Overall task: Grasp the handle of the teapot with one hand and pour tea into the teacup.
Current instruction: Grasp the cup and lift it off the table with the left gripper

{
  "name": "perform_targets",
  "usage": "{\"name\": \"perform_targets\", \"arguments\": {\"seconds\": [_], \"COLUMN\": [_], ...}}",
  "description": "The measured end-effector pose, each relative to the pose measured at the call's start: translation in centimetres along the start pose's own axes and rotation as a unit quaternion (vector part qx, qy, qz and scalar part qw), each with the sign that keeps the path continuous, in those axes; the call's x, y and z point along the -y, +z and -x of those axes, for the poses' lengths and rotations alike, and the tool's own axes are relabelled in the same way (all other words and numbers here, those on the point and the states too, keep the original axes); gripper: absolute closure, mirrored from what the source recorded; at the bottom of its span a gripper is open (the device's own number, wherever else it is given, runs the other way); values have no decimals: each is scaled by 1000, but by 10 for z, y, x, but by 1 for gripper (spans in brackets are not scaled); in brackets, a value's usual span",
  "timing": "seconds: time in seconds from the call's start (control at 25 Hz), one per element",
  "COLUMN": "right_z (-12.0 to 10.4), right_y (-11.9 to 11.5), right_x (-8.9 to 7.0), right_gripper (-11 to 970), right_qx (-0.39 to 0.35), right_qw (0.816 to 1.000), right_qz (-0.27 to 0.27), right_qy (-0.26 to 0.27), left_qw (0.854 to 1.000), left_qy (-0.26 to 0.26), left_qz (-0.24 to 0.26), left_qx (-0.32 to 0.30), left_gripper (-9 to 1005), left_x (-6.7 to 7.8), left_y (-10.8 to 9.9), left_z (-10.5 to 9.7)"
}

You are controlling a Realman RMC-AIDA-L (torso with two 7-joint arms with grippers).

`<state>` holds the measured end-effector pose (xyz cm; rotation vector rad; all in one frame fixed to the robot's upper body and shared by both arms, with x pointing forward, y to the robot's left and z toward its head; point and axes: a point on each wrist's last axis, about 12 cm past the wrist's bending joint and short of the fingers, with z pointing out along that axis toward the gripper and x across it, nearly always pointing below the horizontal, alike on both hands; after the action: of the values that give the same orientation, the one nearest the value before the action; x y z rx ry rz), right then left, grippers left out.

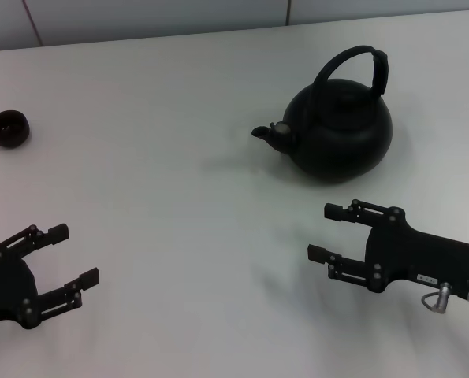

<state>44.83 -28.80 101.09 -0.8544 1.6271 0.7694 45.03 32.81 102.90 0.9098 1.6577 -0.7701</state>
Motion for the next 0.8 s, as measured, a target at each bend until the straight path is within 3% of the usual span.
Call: {"name": "perform_targets", "arguments": {"seconds": [0.8], "right_z": [0], "right_y": [1], "right_x": [-1], "right_gripper": [274], "right_qx": [2], "right_qw": [1000], "right_qz": [1], "right_qy": [2], "left_qw": [1000], "left_qy": [9], "left_qz": [-4], "left_qx": [3], "left_gripper": [190], "left_x": [1], "left_y": [3], "left_z": [1]}}
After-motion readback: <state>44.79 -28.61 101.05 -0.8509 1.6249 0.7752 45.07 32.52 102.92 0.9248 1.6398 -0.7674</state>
